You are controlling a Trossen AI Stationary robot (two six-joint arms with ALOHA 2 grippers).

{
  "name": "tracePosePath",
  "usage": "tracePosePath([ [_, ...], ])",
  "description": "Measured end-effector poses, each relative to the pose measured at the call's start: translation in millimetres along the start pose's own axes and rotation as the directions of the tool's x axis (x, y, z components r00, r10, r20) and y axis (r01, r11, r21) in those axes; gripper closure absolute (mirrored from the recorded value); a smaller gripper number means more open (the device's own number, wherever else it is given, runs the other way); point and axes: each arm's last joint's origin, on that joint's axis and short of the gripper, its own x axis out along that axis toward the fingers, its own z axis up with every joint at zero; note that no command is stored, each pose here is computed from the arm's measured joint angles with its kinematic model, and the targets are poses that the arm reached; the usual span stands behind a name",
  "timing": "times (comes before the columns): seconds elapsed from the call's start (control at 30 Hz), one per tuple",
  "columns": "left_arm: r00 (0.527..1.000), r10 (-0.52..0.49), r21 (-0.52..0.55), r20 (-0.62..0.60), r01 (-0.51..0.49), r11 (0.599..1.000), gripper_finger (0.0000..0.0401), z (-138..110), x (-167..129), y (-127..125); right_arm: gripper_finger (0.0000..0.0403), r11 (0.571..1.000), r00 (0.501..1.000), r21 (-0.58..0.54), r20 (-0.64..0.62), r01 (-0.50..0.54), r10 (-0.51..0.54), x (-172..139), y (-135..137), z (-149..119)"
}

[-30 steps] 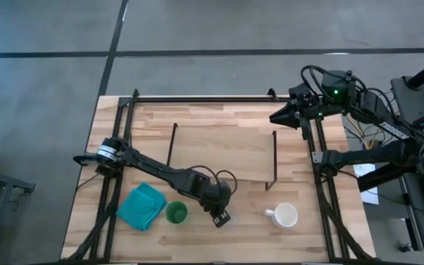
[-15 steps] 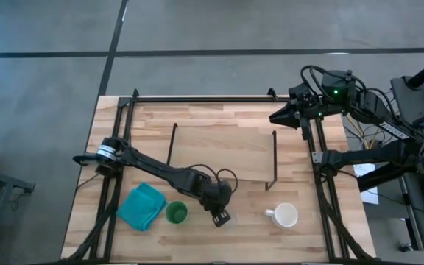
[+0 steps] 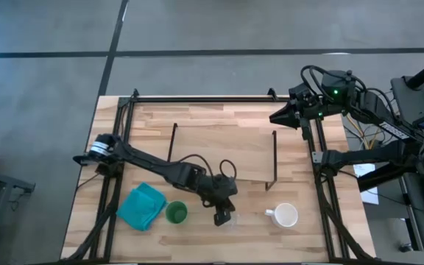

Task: Stack small to large cups/mugs on shelf
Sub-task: Put the transparent cup on the shelf

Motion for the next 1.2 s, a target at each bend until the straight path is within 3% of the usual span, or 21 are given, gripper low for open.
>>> tracePosePath([
  [0.27,1.0,0.015,-0.03,-0.022,-0.016,0.999,0.0328,4,1,17,0.0335,1.0,1.0,0.006,0.0,0.0,0.0,0,0,0],
  [0.5,0.999,-0.012,-0.024,-0.047,0.011,1.0,0.0265,1,2,17,0.0335,1.0,1.0,0.008,-0.001,-0.003,0.003,0,0,0],
  [0.67,0.993,0.0,0.014,-0.114,0.002,1.0,0.026,-15,7,13,0.0335,1.0,1.0,0.009,-0.001,-0.003,0.003,0,0,0],
  [1.2,0.986,0.061,0.019,-0.155,-0.059,0.998,0.026,-37,16,23,0.0335,1.0,1.0,-0.009,-0.002,-0.003,0.003,0,0,0],
])
